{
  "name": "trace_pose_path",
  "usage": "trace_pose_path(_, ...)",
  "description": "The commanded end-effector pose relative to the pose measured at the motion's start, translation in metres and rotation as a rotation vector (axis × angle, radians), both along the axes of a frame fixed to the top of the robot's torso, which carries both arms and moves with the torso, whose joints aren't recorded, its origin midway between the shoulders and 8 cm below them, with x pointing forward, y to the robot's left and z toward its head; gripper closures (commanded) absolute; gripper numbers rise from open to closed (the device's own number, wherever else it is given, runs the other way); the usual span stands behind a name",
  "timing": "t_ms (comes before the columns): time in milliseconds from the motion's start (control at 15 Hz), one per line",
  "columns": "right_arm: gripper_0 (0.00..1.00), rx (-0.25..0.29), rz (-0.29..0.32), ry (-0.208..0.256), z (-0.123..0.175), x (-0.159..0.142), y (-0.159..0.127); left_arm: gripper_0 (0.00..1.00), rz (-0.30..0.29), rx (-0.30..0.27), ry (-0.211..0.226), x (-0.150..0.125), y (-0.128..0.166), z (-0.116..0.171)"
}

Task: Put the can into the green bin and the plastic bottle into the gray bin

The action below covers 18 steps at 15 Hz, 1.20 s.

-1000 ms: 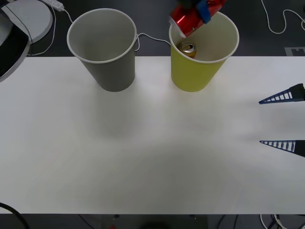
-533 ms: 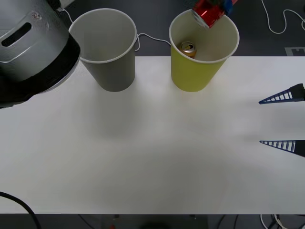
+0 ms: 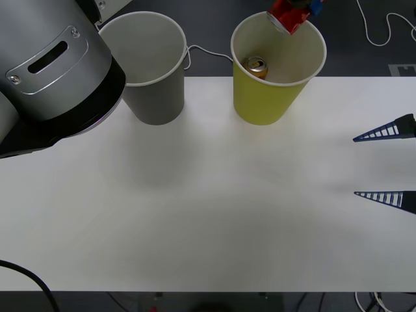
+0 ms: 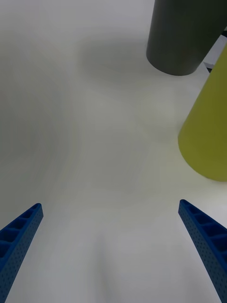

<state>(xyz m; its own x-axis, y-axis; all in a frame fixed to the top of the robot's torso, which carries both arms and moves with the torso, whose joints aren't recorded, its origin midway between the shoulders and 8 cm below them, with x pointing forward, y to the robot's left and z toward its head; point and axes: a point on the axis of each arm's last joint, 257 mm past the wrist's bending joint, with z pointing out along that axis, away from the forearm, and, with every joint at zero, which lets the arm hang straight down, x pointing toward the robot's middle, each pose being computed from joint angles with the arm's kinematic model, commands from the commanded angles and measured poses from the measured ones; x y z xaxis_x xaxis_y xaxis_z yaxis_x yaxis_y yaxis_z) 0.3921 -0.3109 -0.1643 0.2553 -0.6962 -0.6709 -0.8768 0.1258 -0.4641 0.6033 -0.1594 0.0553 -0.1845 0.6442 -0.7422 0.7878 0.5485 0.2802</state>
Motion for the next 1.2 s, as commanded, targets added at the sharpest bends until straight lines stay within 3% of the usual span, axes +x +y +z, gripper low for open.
trace_pose_path(67, 0.00, 0.000, 0.000, 0.000, 0.000, 0.000, 0.000, 0.15, -0.007, -0.006, -0.005, -0.001, -0.003, 0.002)
trace_pose_path(133, 0.00, 0.000, 0.000, 0.000, 0.000, 0.000, 0.000, 0.00, -0.015, -0.002, -0.009, -0.001, -0.003, 0.002)
trace_pose_path(533, 0.00, 0.000, 0.000, 0.000, 0.000, 0.000, 0.000, 0.00, -0.068, 0.034, 0.018, -0.010, 0.006, 0.000)
trace_pose_path(800, 0.00, 0.000, 0.000, 0.000, 0.000, 0.000, 0.000, 0.00, -0.129, 0.013, 0.084, -0.020, 0.046, 0.002)
trace_pose_path(1200, 0.00, 0.000, 0.000, 0.000, 0.000, 0.000, 0.000, 0.00, -0.214, 0.018, 0.111, -0.051, 0.133, 0.002)
